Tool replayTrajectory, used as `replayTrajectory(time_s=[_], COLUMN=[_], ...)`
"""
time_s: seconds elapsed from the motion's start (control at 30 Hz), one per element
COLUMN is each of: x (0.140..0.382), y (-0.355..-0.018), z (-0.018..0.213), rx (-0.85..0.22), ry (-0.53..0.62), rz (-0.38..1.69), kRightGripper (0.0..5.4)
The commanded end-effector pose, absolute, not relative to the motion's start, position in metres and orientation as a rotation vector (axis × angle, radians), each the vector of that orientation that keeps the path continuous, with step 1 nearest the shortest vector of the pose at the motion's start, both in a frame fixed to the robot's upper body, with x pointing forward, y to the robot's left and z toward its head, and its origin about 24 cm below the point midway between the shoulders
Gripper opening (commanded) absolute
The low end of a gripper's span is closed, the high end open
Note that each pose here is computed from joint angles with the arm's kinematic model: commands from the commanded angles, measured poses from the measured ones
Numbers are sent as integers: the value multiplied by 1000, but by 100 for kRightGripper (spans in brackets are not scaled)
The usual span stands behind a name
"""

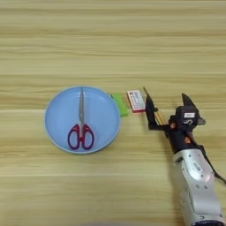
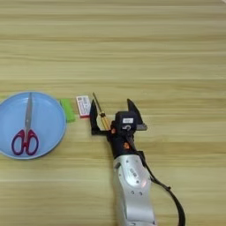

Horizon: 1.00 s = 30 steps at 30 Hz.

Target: Move the objects on the table

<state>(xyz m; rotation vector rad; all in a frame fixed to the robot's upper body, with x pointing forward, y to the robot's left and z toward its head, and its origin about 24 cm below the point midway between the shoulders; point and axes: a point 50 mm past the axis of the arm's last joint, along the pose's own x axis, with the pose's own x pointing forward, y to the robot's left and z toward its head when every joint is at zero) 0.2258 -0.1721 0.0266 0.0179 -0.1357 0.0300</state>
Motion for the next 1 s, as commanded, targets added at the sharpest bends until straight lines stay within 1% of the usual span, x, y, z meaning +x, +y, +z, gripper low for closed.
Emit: replayTrajectory(time_s=[0.03, 0.4, 1.0], x=[234, 234, 230], y=[-170, -171, -178], z=[44, 43, 30], rx=[12, 5, -15], ry=[-212, -207, -107], rz=[41, 38, 18], kRightGripper=[540, 540, 540])
